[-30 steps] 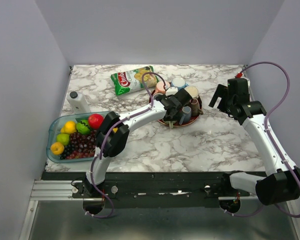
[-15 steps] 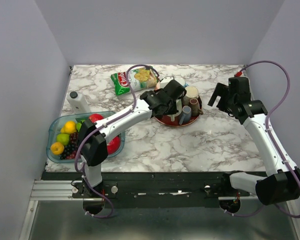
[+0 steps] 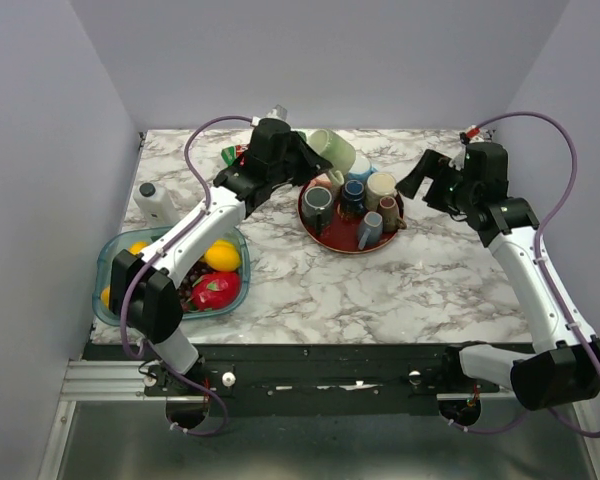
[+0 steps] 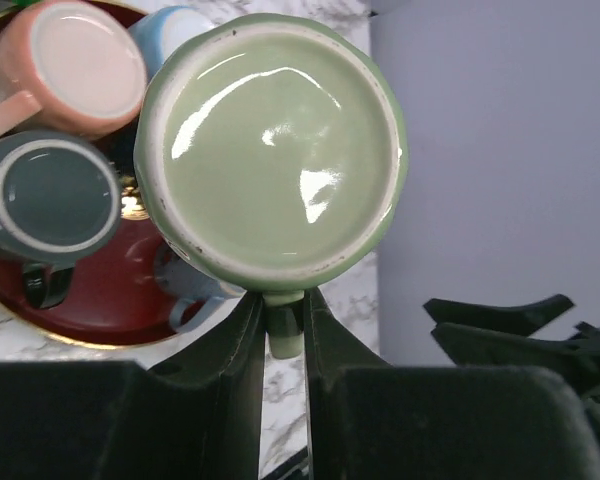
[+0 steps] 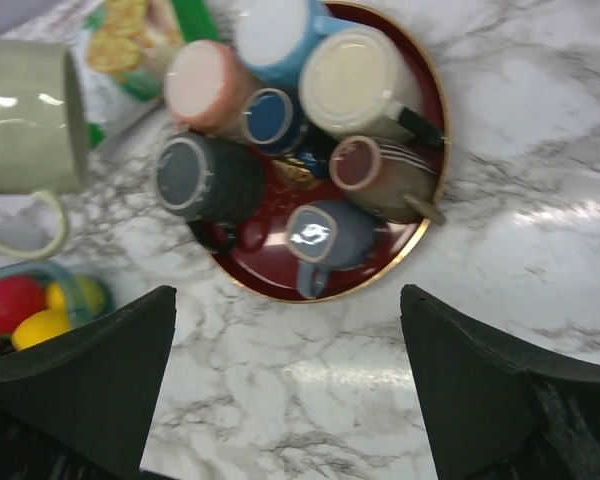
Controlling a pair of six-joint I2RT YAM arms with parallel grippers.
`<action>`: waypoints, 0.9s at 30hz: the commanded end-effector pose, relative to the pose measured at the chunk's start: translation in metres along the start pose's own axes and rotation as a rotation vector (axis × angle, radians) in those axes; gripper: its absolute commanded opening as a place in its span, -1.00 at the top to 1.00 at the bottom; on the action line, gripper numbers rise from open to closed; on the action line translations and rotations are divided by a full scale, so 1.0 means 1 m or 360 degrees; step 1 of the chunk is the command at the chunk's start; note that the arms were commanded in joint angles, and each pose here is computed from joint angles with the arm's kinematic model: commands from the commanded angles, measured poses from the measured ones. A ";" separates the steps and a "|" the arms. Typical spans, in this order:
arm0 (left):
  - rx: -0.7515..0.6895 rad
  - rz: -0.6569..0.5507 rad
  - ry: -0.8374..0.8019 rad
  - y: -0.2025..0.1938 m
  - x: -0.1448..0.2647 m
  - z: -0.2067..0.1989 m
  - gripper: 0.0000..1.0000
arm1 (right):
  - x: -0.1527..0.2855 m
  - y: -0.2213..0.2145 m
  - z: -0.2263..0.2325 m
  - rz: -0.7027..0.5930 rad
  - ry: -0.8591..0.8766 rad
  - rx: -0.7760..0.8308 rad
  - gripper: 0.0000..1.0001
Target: Turn the mug right side up
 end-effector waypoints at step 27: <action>0.0198 -0.0306 -0.1550 0.070 0.084 -0.148 1.00 | 0.059 0.046 0.183 0.0216 0.1646 -0.0431 -0.63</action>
Point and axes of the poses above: each gripper's point midway between its finger pads, its own x axis back along the fingers, its own z axis along the line the jaws close on, y = z × x, the point moved 2 cm from there along x, back along the fingers, and after that the axes turned 12 degrees about -x, right-handed, at the moved point
